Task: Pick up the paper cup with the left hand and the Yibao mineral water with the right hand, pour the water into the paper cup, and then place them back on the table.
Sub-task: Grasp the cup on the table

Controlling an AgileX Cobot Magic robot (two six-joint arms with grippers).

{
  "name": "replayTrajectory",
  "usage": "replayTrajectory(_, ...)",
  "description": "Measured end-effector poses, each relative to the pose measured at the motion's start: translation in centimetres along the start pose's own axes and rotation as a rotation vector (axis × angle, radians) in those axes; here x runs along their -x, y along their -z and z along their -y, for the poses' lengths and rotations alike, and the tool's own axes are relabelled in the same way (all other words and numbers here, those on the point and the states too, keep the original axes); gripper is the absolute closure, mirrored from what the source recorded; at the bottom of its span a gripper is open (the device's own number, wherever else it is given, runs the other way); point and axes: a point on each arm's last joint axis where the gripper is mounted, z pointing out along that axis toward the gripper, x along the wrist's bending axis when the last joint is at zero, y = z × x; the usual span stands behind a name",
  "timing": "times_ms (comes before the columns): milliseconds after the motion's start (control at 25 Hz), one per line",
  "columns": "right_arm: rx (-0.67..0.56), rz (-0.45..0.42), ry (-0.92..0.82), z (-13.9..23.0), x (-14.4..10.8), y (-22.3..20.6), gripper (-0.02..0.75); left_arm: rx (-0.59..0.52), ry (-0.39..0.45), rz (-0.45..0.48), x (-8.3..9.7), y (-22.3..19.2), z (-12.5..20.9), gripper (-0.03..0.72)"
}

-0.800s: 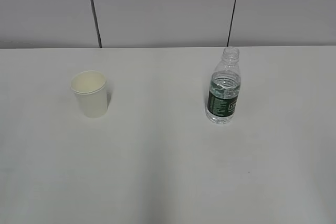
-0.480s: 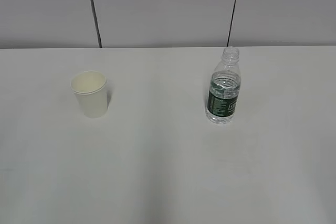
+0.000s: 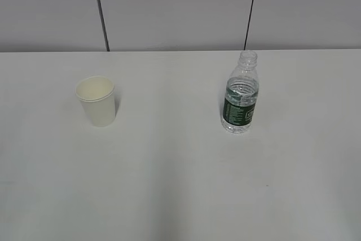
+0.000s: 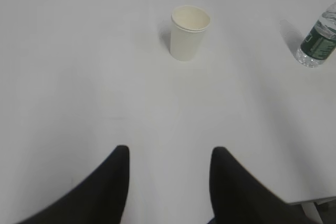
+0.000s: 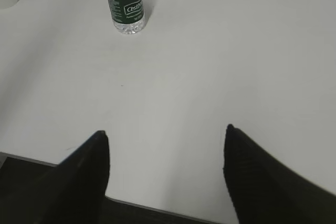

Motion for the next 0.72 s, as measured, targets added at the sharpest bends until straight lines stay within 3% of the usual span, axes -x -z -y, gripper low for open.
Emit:
replayTrajectory(280, 0.010, 0.000, 0.000, -0.1, 0.0, 0.0, 0.239, -0.001, 0.007, 0.014, 0.1, 0.0, 0.0, 0.389)
replayTrajectory(520, 0.145, 0.000, 0.000, -1.4, 0.0, 0.5, 0.239, 0.006, 0.011, 0.022, 0.2, 0.0, -0.1, 0.392)
replayTrajectory(720, 0.261, 0.000, 0.000, -2.5, 0.0, 0.7, 0.239, 0.157, 0.017, 0.045, 0.4, 0.7, -1.6, 0.391)
